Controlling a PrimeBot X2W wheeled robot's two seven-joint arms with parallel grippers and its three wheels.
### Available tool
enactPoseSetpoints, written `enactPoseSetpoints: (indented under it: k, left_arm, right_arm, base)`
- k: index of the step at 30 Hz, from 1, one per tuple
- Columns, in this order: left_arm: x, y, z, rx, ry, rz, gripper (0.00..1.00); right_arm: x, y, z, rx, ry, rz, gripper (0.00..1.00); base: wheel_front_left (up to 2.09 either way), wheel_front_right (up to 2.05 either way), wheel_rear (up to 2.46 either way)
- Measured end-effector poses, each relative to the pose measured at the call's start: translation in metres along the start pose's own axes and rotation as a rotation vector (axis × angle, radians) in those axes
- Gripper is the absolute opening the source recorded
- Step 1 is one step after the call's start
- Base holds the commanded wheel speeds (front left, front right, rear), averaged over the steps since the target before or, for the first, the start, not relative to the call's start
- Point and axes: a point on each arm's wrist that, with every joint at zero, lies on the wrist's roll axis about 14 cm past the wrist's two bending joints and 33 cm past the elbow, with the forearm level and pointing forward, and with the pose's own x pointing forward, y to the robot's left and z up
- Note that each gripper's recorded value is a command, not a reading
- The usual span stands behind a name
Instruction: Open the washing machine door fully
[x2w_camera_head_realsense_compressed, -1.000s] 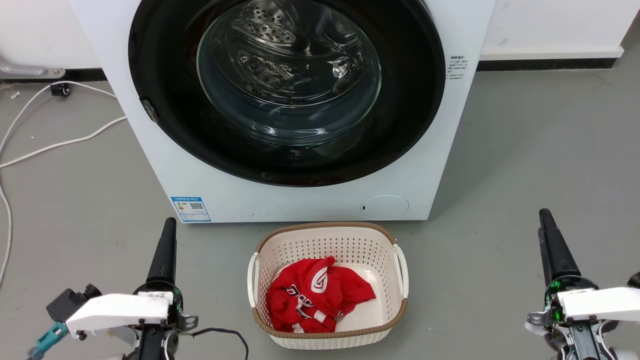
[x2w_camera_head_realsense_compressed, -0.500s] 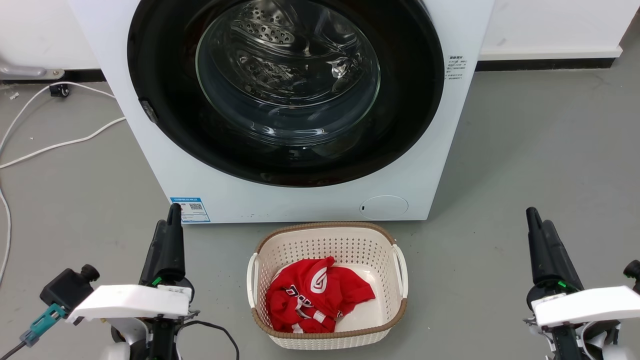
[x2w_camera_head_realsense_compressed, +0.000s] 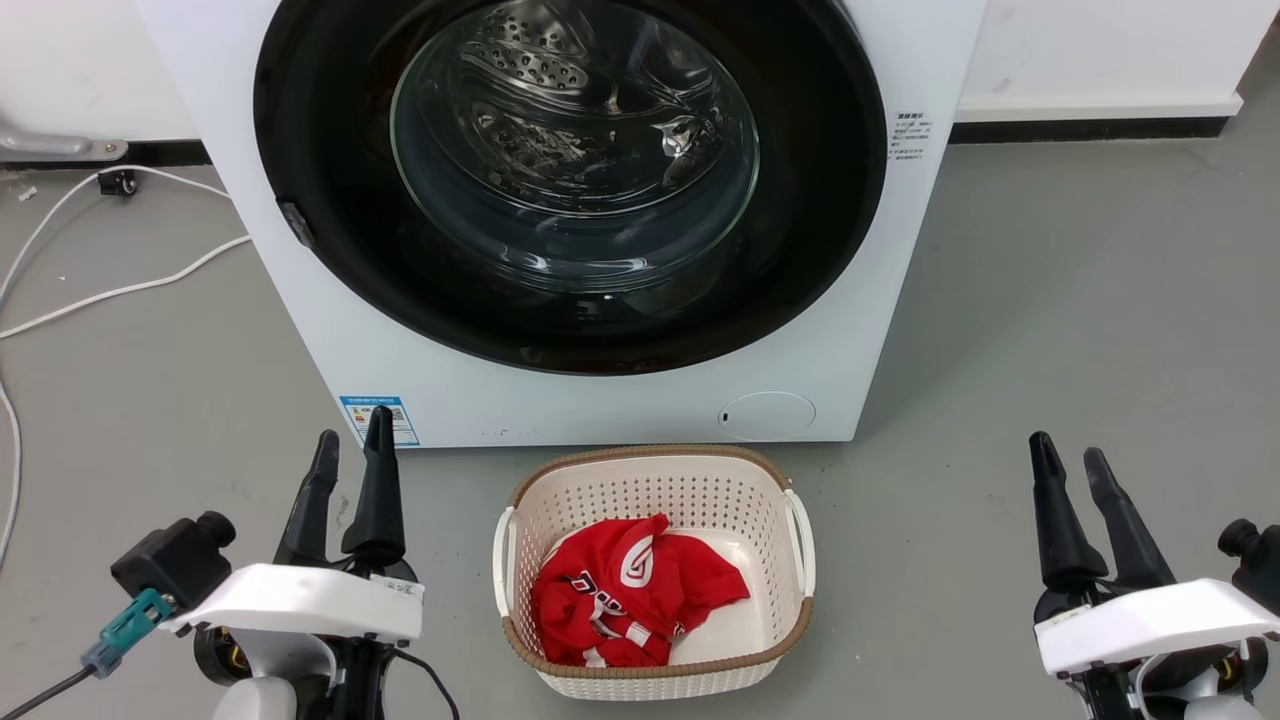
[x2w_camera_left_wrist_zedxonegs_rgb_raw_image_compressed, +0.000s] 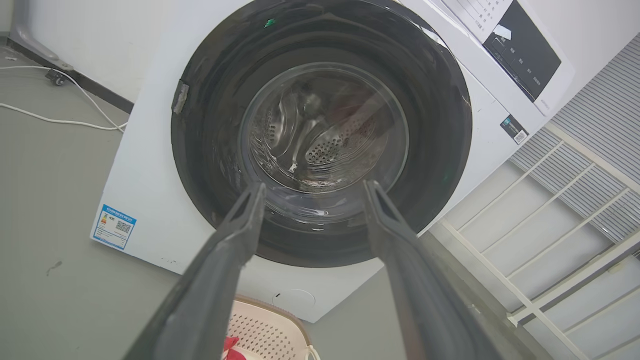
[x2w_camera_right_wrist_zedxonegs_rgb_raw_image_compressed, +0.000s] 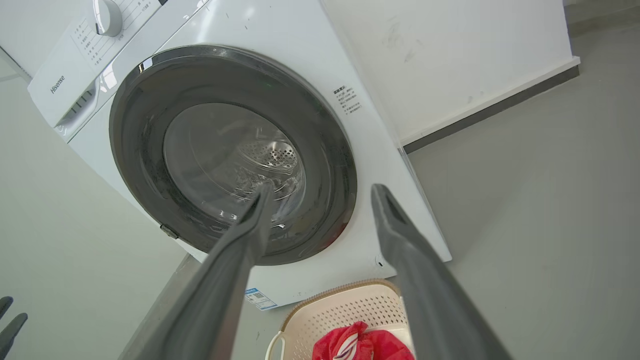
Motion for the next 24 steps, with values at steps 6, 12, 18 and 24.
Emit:
enactPoseSetpoints:
  k: [6,12,18,24]
  left_arm:
    - [0.0006,-0.0040,-0.0005,0.100,-0.001,-0.013,1.00]
    - [0.0008,-0.0046,0.0023,0.187,-0.011,-0.016,1.00]
    - [0.0007,-0.0066,0.0025,0.272,-0.014,-0.025,1.00]
    - [0.0009,-0.0088,0.0037,0.350,-0.023,-0.037,1.00]
  right_arm:
    - [-0.0001,0.0032,0.0030,-0.088,-0.007,0.013,1.00]
    - [0.0001,0.0070,0.0050,-0.170,-0.015,0.027,1.00]
    - [0.0000,0.0092,0.0046,-0.248,-0.010,0.037,1.00]
    - [-0.0001,0.0102,0.0049,-0.314,-0.008,0.042,1.00]
  base:
    - [0.00,0.00,0.00]
    - [0.00,0.00,0.00]
    - [0.00,0.00,0.00]
    - [0.00,0.00,0.00]
